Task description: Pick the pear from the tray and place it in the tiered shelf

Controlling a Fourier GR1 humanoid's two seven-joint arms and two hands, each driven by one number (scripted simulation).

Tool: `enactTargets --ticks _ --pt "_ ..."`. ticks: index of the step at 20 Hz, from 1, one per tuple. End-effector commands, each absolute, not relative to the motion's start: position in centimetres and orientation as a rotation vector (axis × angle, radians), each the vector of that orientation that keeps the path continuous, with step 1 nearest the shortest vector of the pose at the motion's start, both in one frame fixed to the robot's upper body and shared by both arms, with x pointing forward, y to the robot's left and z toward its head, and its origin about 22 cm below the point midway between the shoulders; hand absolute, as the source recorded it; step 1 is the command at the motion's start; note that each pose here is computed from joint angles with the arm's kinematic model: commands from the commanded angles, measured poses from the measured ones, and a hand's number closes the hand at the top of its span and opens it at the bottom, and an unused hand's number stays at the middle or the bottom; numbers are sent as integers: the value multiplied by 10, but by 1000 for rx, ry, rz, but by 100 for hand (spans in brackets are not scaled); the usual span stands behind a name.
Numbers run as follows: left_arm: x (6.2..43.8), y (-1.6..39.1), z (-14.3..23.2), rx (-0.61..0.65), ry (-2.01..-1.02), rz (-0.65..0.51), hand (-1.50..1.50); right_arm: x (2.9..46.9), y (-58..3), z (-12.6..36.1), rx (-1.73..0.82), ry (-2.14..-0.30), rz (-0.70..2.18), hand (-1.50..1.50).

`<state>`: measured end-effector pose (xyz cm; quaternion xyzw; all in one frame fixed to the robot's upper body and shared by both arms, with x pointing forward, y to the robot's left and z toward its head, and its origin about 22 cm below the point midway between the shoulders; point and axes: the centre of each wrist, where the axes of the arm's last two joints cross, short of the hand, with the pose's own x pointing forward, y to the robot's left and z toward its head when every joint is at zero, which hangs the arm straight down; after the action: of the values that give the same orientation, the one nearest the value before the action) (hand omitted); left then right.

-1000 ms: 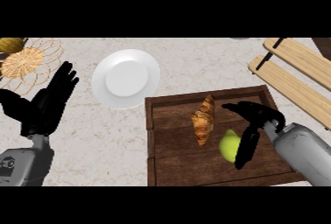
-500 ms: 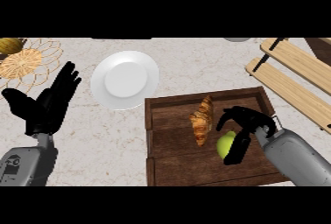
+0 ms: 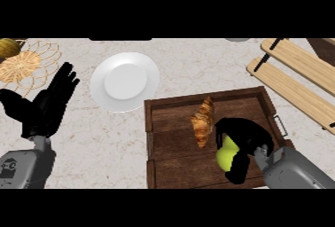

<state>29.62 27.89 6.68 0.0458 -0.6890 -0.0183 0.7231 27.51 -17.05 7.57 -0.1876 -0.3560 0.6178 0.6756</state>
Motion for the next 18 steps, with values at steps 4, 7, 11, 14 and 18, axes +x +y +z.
enactTargets --ticks 4,7,11,14,18 --pt "287 289 50 123 -1483 -14 0 169 -130 94 -380 -1271 1702 150" --pt "281 298 56 118 -1511 -20 0 129 -141 96 -380 -1356 1612 150" --pt "283 300 59 105 -1522 -2 0 112 -166 121 -327 -1535 1391 150" --pt "287 289 55 123 -1497 1 0 94 -165 158 -262 -1709 1142 150" --pt "284 293 62 127 -1524 -16 0 86 -178 185 -334 -1833 969 150"
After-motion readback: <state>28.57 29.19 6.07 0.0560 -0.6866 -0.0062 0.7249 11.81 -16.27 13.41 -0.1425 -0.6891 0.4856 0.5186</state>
